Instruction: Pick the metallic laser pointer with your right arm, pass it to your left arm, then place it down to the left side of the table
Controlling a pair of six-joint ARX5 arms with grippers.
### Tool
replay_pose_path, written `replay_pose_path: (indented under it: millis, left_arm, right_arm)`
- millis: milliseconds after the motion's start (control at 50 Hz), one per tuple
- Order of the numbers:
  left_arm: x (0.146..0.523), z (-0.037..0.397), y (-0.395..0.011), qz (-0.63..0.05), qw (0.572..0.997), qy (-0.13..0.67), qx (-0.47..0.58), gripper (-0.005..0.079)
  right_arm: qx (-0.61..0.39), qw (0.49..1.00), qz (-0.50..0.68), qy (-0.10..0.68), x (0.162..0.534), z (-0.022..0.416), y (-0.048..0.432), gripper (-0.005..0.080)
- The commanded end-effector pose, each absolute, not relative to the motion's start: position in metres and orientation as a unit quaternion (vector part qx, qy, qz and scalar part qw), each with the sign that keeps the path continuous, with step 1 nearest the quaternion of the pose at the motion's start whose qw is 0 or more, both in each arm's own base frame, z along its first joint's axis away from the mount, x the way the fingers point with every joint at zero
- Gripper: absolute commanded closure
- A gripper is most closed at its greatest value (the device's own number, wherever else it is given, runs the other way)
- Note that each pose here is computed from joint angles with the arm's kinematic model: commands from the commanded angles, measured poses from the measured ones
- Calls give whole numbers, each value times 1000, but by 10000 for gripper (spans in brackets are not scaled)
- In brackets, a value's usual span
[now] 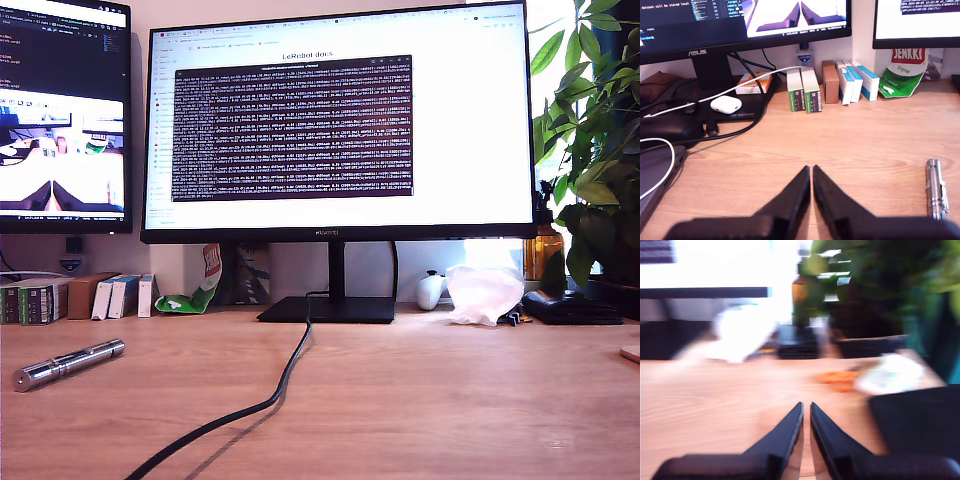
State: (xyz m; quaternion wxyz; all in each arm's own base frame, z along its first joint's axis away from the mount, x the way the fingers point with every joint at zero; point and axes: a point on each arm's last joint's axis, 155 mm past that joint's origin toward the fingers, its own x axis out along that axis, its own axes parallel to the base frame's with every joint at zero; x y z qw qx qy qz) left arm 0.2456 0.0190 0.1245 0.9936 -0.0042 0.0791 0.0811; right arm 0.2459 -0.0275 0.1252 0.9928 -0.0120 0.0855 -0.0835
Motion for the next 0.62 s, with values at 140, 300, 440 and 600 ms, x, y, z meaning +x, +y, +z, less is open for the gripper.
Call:
replay_pose_path:
  millis: [140, 300, 440, 600]
  left_arm:
    - [245, 107, 19, 81, 992, 98, -2, 761]
    - [245, 107, 19, 81, 992, 98, -2, 761]
    - [245, 107, 19, 81, 992, 98, -2, 761]
    - [245, 107, 19, 81, 992, 98, -2, 761]
  right_arm:
    - [1, 991, -103, 83, 245, 124, -38, 716]
    - [3, 991, -107, 83, 245, 124, -40, 716]
    - [3, 991, -107, 83, 245, 124, -40, 716]
    - [3, 991, -107, 83, 245, 124, -40, 716]
